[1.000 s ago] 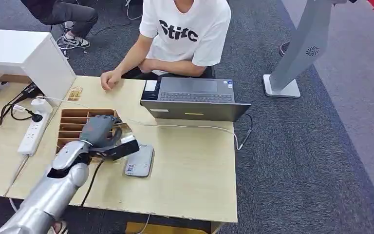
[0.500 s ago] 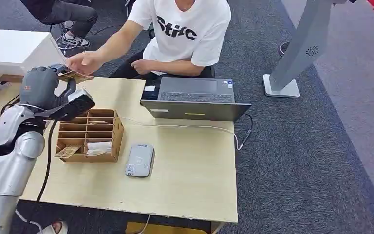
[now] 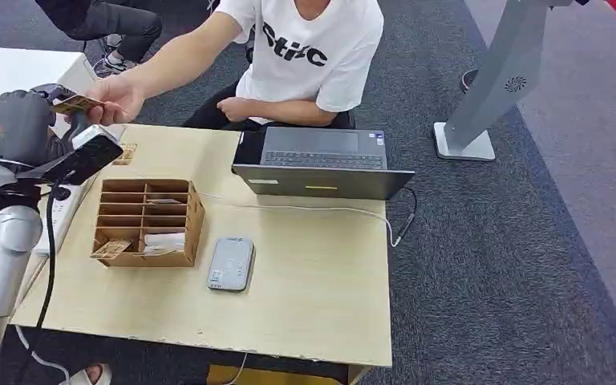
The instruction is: Pass the card to the sensor for recognition and then transmit it.
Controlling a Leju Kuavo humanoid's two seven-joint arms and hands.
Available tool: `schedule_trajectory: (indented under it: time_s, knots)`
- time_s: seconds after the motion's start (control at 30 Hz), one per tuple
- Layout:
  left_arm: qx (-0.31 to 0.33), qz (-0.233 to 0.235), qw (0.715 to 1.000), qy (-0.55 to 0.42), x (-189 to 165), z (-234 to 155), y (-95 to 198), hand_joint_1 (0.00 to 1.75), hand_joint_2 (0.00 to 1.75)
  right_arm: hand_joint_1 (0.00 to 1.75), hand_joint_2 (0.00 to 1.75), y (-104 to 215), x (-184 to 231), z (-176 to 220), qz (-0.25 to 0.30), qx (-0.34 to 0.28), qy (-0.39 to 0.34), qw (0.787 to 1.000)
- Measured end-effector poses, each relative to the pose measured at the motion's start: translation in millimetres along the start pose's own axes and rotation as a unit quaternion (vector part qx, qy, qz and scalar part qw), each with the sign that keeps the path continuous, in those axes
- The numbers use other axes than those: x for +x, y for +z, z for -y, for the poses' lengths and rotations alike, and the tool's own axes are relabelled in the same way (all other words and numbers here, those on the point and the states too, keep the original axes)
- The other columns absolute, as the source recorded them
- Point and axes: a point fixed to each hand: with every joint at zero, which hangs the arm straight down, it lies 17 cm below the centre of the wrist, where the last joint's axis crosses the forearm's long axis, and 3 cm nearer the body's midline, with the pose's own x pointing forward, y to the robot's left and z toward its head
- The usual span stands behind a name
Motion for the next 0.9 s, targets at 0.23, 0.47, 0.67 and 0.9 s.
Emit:
schedule_trajectory:
  time_s: [0.23, 0.47, 0.67, 0.9]
  knots:
    - [0.029, 0.026, 0.999, 0.022, 24.3, 8.7, 14.3, 1.75, 1.75, 0.00, 1.75, 0.6, 0.7, -1.3, 0.000, 0.001, 0.000, 1.000]
    - [0.029, 0.032, 0.998, 0.034, 36.1, 15.0, 19.1, 1.75, 1.75, 0.00, 1.75, 0.8, -0.1, -2.2, -0.002, 0.002, -0.004, 1.000]
    - [0.030, 0.034, 0.998, 0.038, 40.1, 15.8, 20.0, 1.75, 1.75, 0.00, 1.75, 0.8, -0.7, -2.3, -0.003, 0.002, -0.006, 1.000]
    - [0.030, 0.034, 0.998, 0.040, 41.5, 17.2, 20.7, 1.75, 1.75, 0.00, 1.75, 0.9, -0.8, -2.6, -0.003, 0.003, -0.007, 1.000]
